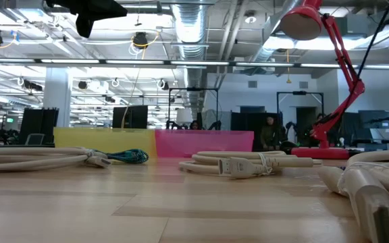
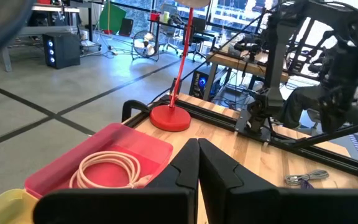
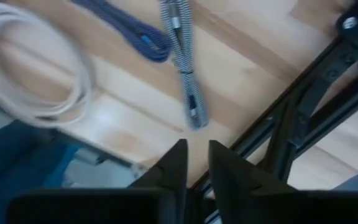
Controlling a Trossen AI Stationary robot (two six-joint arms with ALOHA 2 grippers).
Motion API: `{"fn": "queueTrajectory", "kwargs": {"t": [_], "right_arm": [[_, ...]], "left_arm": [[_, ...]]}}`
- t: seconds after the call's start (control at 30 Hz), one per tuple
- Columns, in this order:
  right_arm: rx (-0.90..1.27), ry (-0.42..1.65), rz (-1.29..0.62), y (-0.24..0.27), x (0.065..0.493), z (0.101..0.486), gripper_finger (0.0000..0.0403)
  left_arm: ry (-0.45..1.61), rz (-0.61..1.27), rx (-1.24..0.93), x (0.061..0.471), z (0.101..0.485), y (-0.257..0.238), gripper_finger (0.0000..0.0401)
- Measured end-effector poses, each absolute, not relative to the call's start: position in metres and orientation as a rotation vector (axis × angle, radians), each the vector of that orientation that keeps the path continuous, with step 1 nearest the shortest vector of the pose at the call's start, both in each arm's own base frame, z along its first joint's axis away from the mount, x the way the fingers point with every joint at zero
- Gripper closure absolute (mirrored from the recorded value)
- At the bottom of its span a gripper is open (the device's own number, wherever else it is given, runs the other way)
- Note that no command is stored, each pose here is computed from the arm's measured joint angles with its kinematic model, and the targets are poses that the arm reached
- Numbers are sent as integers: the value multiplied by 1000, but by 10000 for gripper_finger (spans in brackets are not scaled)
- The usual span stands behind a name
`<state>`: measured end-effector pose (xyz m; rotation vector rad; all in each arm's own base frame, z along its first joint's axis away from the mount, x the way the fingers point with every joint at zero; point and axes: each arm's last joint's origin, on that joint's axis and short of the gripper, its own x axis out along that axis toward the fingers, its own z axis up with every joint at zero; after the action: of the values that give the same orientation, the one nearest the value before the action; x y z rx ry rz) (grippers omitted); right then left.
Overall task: Pick & Place USB Port
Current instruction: Put the white charger cable into the yellow bin
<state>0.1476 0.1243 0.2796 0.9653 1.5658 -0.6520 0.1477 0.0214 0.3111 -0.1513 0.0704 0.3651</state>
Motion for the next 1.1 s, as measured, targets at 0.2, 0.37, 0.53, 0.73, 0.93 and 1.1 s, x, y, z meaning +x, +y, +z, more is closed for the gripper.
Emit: {"fn": "queueTrajectory", "kwargs": {"t": [0.2,0.37,0.53,0.73,0.93,1.1], "right_arm": [[856,1610,-718,142,158,259,262],[758,1640,-760,154,163,243,204],[730,1658,-790,160,169,231,163],[687,1677,-798,165,175,220,153],[695,1679,-733,175,185,206,153],[706,1706,-701,179,181,186,153]], "left_arm": [[70,365,-151,148,311,21,395],[71,365,-151,148,311,21,395],[71,365,-151,148,311,21,395],[71,365,-151,148,311,21,395],[71,365,-151,148,311,21,395],[71,365,-151,148,311,21,395]]}}
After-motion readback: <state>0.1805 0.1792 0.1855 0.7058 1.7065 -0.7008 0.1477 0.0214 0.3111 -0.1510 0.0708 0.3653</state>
